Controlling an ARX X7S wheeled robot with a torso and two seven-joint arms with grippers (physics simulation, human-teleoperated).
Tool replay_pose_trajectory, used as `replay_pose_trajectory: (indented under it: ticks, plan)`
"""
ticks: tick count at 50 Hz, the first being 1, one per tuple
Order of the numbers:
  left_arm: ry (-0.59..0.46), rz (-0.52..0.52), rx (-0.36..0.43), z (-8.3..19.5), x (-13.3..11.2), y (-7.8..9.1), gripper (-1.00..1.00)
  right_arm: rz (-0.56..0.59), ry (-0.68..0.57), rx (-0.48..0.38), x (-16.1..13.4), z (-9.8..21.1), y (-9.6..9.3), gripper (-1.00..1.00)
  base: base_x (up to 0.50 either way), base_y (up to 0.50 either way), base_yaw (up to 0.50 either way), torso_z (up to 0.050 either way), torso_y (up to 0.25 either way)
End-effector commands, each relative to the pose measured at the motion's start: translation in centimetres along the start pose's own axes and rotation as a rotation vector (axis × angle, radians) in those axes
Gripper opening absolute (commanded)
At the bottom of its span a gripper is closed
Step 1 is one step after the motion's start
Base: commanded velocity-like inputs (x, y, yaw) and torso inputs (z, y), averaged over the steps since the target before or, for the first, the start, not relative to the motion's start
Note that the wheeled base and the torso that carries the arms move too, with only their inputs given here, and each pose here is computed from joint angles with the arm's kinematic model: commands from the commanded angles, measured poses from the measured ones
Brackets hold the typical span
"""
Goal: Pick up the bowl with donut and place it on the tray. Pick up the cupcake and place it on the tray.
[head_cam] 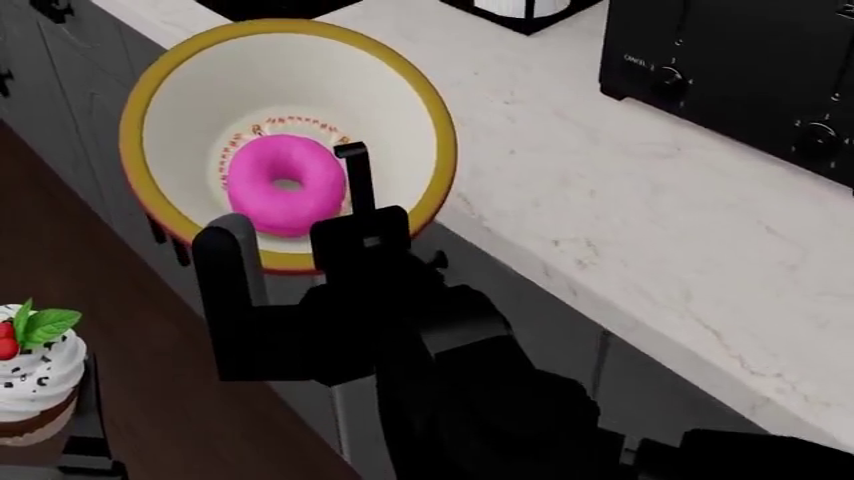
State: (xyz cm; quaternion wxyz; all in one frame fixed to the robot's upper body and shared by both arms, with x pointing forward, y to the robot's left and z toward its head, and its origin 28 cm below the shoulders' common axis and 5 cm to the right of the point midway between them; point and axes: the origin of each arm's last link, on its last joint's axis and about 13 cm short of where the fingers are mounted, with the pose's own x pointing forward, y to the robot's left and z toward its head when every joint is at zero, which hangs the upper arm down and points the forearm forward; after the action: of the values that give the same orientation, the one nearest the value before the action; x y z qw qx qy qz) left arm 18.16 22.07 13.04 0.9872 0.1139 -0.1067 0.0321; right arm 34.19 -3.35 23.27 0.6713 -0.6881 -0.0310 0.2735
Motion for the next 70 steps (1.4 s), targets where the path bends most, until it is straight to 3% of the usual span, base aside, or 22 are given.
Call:
replay_pose_trajectory:
  ticks: [1, 42, 70]
  plan:
    - [-0.001, 0.003, -0.027, 0.14, -0.03, -0.10, -1.00, -0.054, 0.014, -0.037, -0.15, 0.17, -0.67, -1.00, 0.10, 0.57, 0.00, 0.000, 0.000]
    - [-0.004, -0.004, -0.029, 0.13, -0.06, -0.25, -1.00, -0.053, 0.050, -0.048, -0.01, 0.16, -0.30, -1.00, -0.14, 0.51, 0.00, 0.000, 0.002]
    - [-0.005, -0.006, -0.026, 0.28, 0.02, -0.25, -1.00, -0.062, 0.059, -0.061, -0.18, 0.27, -0.48, -1.00, 0.05, 0.51, 0.00, 0.000, 0.001]
